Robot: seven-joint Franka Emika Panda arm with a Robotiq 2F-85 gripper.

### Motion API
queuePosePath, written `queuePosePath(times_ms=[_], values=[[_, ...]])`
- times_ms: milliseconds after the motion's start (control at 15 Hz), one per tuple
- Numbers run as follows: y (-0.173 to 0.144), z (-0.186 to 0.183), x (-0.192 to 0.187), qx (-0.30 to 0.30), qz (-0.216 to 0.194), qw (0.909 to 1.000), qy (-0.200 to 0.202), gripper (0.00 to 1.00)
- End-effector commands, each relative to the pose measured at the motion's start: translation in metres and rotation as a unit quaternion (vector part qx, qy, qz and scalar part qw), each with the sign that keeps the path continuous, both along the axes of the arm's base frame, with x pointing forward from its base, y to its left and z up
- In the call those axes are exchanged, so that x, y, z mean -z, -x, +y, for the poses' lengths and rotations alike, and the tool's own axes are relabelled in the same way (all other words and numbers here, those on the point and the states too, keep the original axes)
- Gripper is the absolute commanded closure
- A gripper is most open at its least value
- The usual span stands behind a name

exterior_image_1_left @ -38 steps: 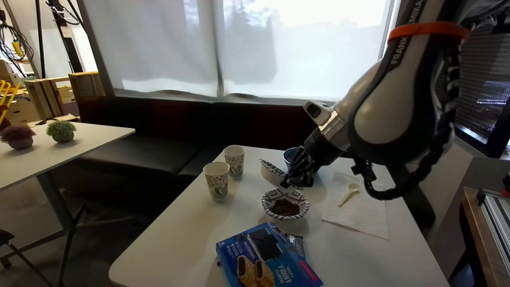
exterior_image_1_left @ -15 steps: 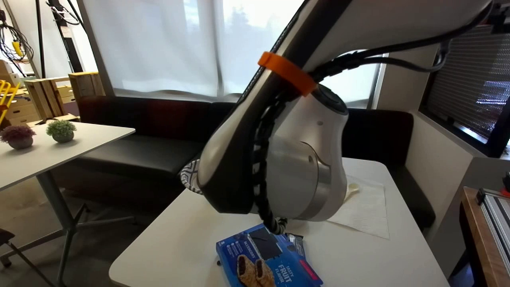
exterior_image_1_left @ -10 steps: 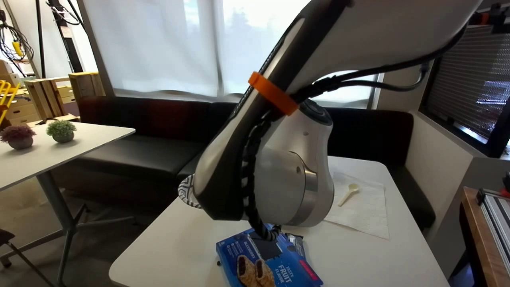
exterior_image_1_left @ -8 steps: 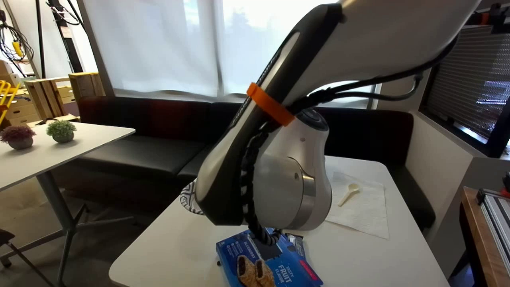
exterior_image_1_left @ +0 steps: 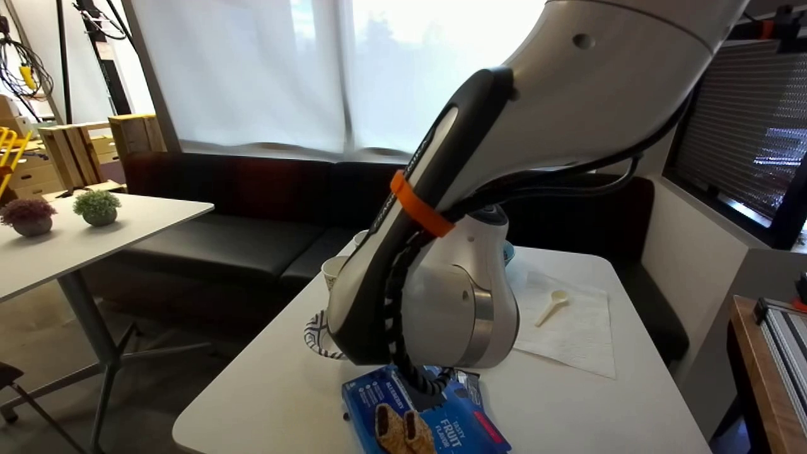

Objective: Pour the contents from the left white bowl to the right white bowl

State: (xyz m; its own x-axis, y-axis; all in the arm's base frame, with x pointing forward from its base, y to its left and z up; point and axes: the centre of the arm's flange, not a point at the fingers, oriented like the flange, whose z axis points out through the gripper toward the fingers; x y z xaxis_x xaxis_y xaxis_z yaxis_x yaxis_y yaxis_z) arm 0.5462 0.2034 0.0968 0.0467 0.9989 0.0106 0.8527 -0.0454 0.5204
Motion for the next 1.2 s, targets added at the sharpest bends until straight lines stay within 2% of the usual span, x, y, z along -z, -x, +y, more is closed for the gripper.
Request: queuePosePath(times_ms=[0, 67, 333, 533, 667, 733, 933, 1133], values=[[-0.010, 0.006, 0.006, 0.005, 0.028, 0.9996, -0.001, 0.93], [-0.009, 0.006, 0.005, 0.009, 0.033, 0.9993, -0.012, 0.71], [0.002, 0.023, -0.035, 0.031, 0.055, 0.9959, -0.065, 0.42], [0.021, 0.030, -0.086, 0.098, 0.080, 0.9851, -0.116, 0.20], [0.038, 0.021, -0.114, 0.149, 0.072, 0.9748, -0.150, 0.05], [0.047, 0.015, -0.129, 0.177, 0.065, 0.9688, -0.161, 0.00], [0.081, -0.026, -0.162, 0.247, 0.076, 0.9452, -0.200, 0.00], [0.126, -0.077, -0.173, 0.318, 0.083, 0.9165, -0.228, 0.00]])
